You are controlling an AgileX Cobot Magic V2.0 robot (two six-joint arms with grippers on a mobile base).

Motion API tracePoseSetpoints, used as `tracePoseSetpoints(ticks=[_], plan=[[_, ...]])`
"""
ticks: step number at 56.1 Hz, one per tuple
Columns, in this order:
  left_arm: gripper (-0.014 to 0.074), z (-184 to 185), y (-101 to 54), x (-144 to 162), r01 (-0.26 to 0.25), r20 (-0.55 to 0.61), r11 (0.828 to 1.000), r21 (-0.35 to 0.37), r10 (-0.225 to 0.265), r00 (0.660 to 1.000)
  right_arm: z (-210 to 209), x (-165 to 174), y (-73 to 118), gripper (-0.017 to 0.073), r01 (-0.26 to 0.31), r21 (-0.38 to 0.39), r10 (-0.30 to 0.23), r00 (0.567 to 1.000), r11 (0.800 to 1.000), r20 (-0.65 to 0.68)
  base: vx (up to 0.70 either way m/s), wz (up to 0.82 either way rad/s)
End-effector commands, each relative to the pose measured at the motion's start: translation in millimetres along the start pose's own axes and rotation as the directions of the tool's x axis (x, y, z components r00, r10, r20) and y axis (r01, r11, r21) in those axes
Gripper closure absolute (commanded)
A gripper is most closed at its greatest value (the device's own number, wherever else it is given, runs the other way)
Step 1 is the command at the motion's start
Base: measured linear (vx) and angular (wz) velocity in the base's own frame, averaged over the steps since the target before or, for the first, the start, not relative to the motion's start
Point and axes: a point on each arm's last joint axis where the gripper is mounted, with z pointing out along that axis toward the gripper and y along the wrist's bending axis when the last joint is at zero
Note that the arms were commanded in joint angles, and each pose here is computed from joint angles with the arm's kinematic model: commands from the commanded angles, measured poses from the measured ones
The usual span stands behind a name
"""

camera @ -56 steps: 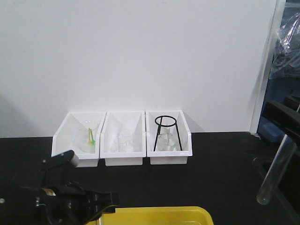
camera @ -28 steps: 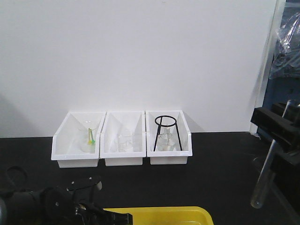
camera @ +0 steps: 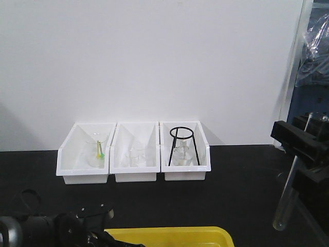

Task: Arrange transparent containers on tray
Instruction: 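Lower the left gripper's tube into the yellow tray and open, then lower the right gripper's tube into the yellow tray and open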

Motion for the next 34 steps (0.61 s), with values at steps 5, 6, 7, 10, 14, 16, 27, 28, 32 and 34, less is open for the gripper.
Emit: tracePoseSetpoints(ticks=[5,6,7,10,14,16,27,28,32,34], plan=[[0.0158,-17.2,-11.8,-14.7,-0.024,0.096,0.999,0.033,0.021,0.995,-2.9,-11.0,0.5,0.0571,0.050,0.002,-0.050,0.998,0.999,0.028,0.00,0.00],[0.0158,-17.2,-11.8,-14.7,-0.024,0.096,0.999,0.033,0.021,0.995,-2.9,-10.9,0.9,0.0571,0.050,-0.003,-0.050,0.998,0.999,0.027,0.00,0.00],[0.0158,-17.2,-11.8,-14.6,-0.024,0.095,0.999,0.033,0.021,0.995,-2.9,-10.7,1.5,0.0571,0.047,-0.009,-0.047,0.999,0.999,0.025,0.00,0.00],[0.0158,-17.8,-12.1,-14.3,-0.023,0.092,0.999,0.035,0.020,0.996,-3.0,-10.1,3.8,0.0571,0.047,-0.034,-0.046,0.999,0.998,0.019,0.00,0.00],[0.0158,-20.9,-13.4,-14.4,-0.022,0.091,0.999,0.041,0.019,0.996,-2.1,-8.5,6.5,0.0571,0.044,-0.068,-0.044,0.999,0.997,0.007,0.00,0.00],[0.0158,-23.0,-14.2,-14.7,-0.024,0.094,0.999,0.045,0.020,0.995,-0.5,-7.2,7.1,0.0571,0.037,-0.079,-0.037,0.999,0.996,-0.002,0.00,0.00],[0.0158,-58.8,-26.1,-23.2,-0.070,0.199,0.994,0.084,0.053,0.979,23.4,11.5,4.2,0.0571,-0.140,-0.099,0.128,0.985,0.985,-0.116,0.00,0.00],[0.0158,-62.5,-27.2,-24.0,-0.077,0.210,0.993,0.086,0.057,0.976,26.0,13.7,3.9,0.0571,-0.151,-0.100,0.138,0.982,0.983,-0.129,0.00,0.00],[0.0158,-81.9,-32.8,-27.0,-0.094,0.265,0.990,0.109,0.062,0.962,40.4,27.1,2.4,0.0571,-0.205,-0.106,0.181,0.963,0.973,-0.199,0.00,0.00],[0.0158,-92.5,-35.7,-28.1,-0.102,0.293,0.987,0.121,0.063,0.954,47.7,34.7,1.6,0.0571,-0.234,-0.107,0.204,0.950,0.966,-0.237,0.00,0.00]])
